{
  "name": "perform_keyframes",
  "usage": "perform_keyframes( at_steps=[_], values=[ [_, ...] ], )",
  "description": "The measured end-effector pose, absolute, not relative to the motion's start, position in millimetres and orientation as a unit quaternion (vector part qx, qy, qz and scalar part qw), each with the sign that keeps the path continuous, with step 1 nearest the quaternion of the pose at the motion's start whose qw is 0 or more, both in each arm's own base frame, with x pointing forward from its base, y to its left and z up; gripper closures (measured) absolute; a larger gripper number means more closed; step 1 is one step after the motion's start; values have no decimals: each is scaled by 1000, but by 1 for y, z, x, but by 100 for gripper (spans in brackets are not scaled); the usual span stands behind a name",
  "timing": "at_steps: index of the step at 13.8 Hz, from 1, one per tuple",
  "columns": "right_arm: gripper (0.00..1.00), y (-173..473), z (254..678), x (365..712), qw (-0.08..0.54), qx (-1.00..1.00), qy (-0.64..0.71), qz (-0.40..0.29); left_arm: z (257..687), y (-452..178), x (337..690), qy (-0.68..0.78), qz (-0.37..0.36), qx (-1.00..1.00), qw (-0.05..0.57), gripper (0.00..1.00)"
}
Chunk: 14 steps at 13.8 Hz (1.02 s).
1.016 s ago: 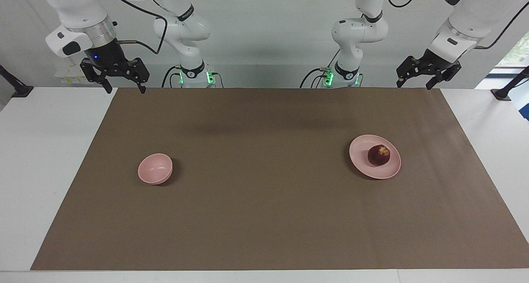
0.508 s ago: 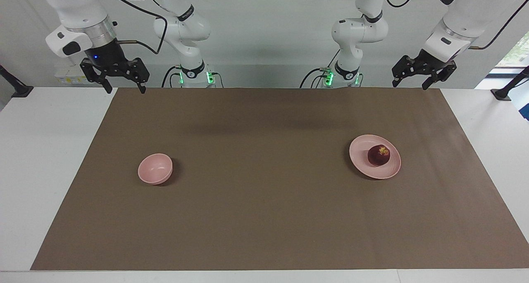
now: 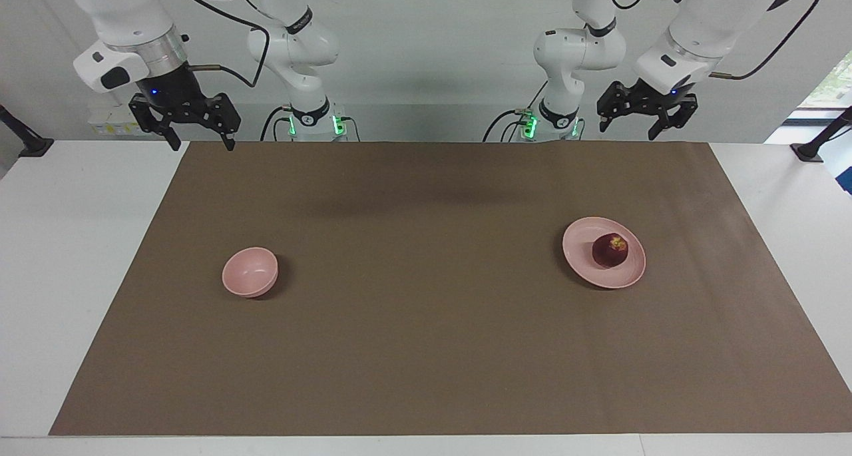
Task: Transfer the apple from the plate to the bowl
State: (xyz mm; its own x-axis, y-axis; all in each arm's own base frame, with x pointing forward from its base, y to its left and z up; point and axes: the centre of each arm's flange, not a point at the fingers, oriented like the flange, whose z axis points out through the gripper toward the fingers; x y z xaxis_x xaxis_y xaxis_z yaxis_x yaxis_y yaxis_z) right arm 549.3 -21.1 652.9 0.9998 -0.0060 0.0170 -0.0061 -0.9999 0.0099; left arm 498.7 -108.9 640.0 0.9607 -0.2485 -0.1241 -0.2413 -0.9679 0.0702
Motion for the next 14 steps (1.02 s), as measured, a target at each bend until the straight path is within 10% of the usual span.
perform_keyframes(
  at_steps=[14],
  values=[
    [0,-21,653,549,5,1000,-3,8,632,-98,501,-117,-55,991,30,0]
  ],
)
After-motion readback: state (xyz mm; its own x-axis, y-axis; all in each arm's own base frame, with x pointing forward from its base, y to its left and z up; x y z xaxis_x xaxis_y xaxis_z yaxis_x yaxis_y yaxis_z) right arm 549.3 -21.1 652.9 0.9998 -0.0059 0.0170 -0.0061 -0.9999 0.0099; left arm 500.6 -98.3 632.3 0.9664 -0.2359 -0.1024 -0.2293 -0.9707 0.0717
